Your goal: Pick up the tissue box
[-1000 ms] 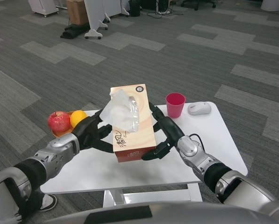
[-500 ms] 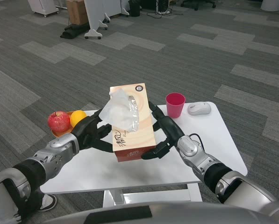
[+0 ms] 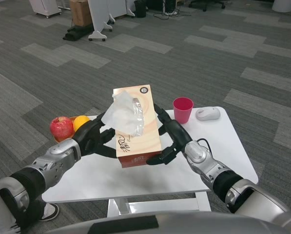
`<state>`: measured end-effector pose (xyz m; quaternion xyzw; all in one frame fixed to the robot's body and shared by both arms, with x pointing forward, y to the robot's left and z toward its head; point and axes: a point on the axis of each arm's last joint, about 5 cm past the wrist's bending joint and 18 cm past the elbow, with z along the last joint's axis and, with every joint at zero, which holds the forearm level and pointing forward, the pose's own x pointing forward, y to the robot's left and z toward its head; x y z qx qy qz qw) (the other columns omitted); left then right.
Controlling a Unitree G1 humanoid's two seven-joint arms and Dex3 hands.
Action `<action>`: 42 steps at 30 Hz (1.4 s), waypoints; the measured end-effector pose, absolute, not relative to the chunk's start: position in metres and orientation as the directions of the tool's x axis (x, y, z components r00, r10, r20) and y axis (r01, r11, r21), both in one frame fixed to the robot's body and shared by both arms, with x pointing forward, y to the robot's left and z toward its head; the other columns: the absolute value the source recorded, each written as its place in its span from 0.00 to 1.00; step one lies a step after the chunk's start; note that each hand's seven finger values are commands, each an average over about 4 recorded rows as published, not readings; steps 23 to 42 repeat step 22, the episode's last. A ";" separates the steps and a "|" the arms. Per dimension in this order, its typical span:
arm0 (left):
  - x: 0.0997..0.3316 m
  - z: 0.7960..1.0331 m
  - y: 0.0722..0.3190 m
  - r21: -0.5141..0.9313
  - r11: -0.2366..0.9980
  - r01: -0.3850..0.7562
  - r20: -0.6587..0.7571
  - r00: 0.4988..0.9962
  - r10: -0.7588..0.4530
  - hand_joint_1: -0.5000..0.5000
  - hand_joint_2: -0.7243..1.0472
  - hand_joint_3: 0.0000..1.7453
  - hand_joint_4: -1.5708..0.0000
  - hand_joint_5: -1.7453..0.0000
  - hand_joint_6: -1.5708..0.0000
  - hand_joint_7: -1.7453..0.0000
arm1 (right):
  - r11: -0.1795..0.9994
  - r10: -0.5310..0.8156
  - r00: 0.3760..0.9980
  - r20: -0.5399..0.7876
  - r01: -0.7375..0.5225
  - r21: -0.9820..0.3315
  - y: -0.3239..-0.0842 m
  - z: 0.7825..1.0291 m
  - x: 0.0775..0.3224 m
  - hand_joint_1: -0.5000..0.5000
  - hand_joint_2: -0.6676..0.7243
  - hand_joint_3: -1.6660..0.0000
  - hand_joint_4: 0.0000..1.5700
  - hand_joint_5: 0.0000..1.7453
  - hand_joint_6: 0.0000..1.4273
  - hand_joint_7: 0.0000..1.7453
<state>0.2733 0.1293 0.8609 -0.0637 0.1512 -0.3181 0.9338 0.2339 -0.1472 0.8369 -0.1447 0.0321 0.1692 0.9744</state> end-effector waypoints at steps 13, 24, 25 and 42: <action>0.274 0.862 0.130 -0.215 0.790 0.574 -0.233 0.755 -0.613 1.00 0.95 0.05 1.00 1.00 1.00 1.00 | 0.907 0.314 0.945 -0.094 -0.328 -0.265 -0.147 0.839 0.234 0.88 0.45 0.57 0.00 1.00 0.00 0.00; 0.274 0.863 0.130 -0.220 0.789 0.574 -0.225 0.757 -0.614 1.00 0.95 0.05 1.00 1.00 1.00 1.00 | 0.911 0.310 0.947 -0.085 -0.322 -0.259 -0.147 0.840 0.233 0.88 0.44 0.57 0.00 1.00 0.00 0.00; 0.274 0.863 0.130 -0.220 0.789 0.574 -0.225 0.757 -0.614 1.00 0.95 0.05 1.00 1.00 1.00 1.00 | 0.911 0.310 0.947 -0.085 -0.322 -0.259 -0.147 0.840 0.233 0.88 0.44 0.57 0.00 1.00 0.00 0.00; 0.274 0.863 0.130 -0.220 0.789 0.574 -0.225 0.757 -0.614 1.00 0.95 0.05 1.00 1.00 1.00 1.00 | 0.911 0.310 0.947 -0.085 -0.322 -0.259 -0.147 0.840 0.233 0.88 0.44 0.57 0.00 1.00 0.00 0.00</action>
